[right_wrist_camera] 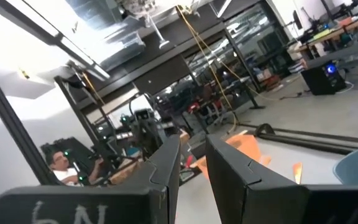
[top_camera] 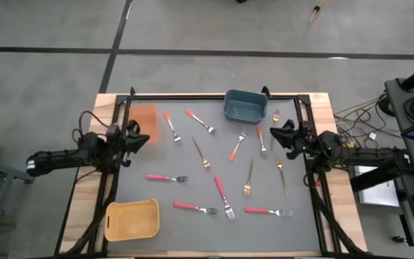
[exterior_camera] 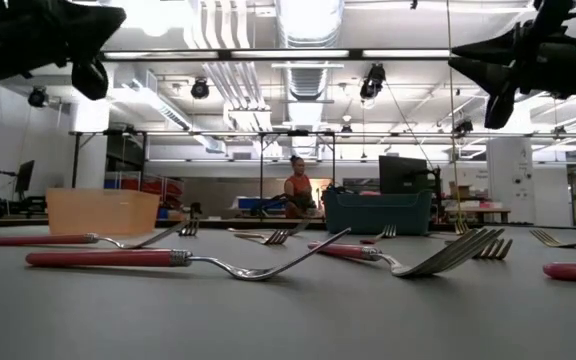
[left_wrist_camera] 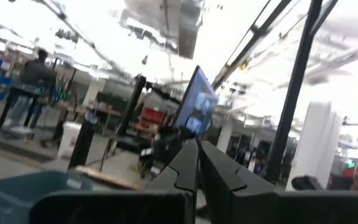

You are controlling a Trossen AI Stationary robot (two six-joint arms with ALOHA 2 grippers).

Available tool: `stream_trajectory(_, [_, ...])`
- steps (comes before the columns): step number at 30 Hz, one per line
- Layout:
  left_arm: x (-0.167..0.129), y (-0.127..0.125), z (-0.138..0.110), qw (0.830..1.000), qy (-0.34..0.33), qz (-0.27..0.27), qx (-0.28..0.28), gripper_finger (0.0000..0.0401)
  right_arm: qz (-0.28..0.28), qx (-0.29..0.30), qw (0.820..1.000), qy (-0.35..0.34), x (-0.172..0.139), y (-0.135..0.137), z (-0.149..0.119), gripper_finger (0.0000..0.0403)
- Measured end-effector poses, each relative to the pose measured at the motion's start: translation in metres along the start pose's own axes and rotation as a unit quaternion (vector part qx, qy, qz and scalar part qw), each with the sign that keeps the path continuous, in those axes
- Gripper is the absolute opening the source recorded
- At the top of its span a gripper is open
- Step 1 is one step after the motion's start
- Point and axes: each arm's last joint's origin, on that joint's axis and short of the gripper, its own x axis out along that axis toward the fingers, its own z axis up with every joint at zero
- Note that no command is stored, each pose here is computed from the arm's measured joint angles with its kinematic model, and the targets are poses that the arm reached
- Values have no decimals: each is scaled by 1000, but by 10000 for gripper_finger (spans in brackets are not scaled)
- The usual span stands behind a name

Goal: Sort silverware by color (type)
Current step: Put the orange fork into the blue bin

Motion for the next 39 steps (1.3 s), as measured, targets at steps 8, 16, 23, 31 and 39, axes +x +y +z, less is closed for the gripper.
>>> stream_trajectory(8, [4,-2,4,999,-26,-19,-14,0,-11,24,999,43,13,-3,-15,68])
stream_trajectory(16, [12,-9,14,992,-84,-93,5,0,-1,-4,996,85,35,13,-15,68])
stream_trajectory(23, [18,-6,11,993,-86,-74,16,0,-73,-20,988,138,77,26,-4,68])
stream_trajectory(31, [34,-2,13,997,-48,2,65,0,-224,-61,937,262,122,41,18,68])
stream_trajectory(39, [70,-4,50,954,155,101,237,0,-290,-66,903,309,159,55,51,68])
